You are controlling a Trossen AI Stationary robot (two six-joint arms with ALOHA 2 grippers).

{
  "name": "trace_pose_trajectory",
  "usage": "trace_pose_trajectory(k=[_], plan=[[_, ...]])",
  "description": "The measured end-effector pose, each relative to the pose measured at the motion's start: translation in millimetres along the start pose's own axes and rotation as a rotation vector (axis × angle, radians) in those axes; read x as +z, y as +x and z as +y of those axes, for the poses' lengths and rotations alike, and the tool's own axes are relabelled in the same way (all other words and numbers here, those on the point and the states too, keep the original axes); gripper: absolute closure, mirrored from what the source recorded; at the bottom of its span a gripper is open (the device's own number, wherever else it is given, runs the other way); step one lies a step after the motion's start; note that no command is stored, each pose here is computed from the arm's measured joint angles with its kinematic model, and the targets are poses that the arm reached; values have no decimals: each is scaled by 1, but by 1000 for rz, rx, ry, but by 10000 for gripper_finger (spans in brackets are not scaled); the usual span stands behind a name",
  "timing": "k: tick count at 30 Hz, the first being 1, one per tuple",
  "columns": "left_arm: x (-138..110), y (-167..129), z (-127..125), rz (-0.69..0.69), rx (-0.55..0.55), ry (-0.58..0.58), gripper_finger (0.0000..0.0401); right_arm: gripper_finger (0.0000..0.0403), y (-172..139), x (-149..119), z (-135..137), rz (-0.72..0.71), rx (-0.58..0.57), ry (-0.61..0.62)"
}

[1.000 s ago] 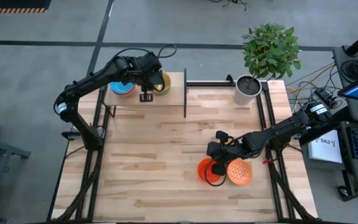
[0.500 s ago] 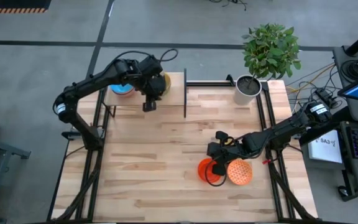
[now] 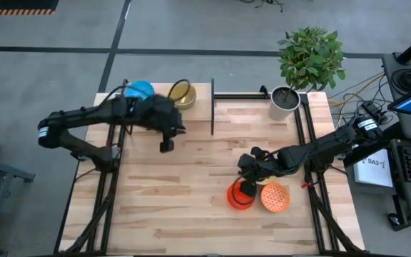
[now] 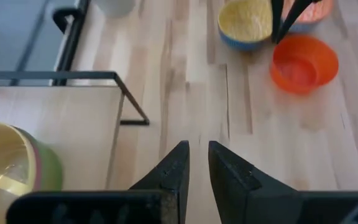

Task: Place and stack bowls onto a shelf
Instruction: Stack the yellow bowl on top of the light blue bowl on the shelf

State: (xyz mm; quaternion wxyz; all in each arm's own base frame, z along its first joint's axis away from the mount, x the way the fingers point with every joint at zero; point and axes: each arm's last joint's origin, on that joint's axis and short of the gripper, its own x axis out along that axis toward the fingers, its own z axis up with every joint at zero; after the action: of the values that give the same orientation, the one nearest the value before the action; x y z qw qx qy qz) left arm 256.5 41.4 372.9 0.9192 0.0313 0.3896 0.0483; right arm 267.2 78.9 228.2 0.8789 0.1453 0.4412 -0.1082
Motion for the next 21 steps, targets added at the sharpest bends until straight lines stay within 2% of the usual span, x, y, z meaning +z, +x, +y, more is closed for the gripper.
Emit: trace_pose_trajectory(k=[6, 9, 14, 21], plan=[[-19, 3, -28, -134, -18, 41, 360, 392, -11, 3, 0, 150, 42, 133], [-25, 9, -33, -175, -24, 45, 360, 380, -14, -1, -3, 222, 17, 208], [-30, 22, -35, -199, -21, 38, 360, 332, -15, -6, -7, 260, -60, 333], [-27, 36, -34, -198, 36, 83, 360, 259, -3, -7, -7, 229, -142, 396]])
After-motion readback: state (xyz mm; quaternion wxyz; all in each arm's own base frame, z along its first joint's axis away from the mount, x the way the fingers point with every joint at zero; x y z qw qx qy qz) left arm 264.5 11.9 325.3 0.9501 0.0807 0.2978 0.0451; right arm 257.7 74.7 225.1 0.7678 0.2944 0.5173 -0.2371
